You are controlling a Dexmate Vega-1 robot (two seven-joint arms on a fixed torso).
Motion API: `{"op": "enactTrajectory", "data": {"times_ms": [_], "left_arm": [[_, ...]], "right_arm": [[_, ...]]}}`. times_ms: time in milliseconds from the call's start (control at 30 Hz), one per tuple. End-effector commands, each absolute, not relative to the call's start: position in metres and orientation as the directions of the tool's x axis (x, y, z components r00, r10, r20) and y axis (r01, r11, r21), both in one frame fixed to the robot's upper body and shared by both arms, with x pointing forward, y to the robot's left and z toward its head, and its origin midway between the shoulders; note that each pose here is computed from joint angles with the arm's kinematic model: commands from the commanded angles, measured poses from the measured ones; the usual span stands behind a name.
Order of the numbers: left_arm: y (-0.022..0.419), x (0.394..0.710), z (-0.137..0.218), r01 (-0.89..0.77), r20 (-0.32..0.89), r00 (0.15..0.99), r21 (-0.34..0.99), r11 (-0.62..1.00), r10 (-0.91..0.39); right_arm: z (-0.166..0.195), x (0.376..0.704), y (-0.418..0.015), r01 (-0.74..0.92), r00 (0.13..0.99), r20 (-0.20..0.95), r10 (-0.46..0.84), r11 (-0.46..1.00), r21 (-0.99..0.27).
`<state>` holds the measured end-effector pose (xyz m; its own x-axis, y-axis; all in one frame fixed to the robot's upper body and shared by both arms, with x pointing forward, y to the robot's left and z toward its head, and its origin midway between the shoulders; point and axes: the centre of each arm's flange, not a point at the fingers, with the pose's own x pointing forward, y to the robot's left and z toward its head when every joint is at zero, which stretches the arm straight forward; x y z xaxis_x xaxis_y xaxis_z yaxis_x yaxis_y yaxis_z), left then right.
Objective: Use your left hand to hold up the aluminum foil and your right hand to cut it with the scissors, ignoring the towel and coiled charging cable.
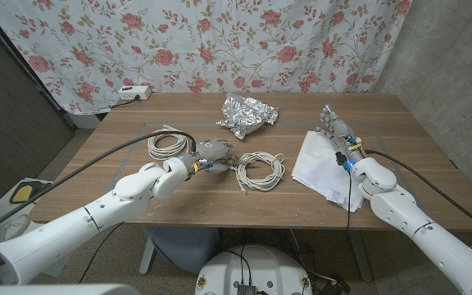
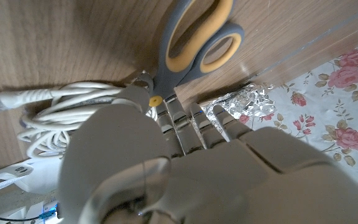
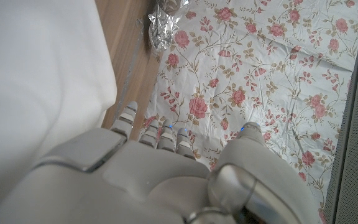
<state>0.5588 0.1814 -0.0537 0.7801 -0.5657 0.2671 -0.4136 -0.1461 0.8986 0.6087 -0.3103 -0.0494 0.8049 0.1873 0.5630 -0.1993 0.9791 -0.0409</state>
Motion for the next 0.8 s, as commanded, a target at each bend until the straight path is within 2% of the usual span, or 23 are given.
{"op": "enactTrajectory", "data": {"times_ms": [33, 800], "left_arm": [[0.1862, 0.5562, -0.0519, -0.454, 0.325, 0.755, 0.885, -0.098, -0.569], [0.1958, 0.5543, -0.0471, -0.469, 0.364, 0.745, 0.881, -0.052, -0.559]], "right_arm": [[-0.0488, 0.6096, -0.3103, -0.197, 0.805, 0.564, 0.184, 0.98, -0.037], [-0.0475, 0.6113, -0.311, -0.197, 0.803, 0.568, 0.179, 0.98, -0.031]]}}
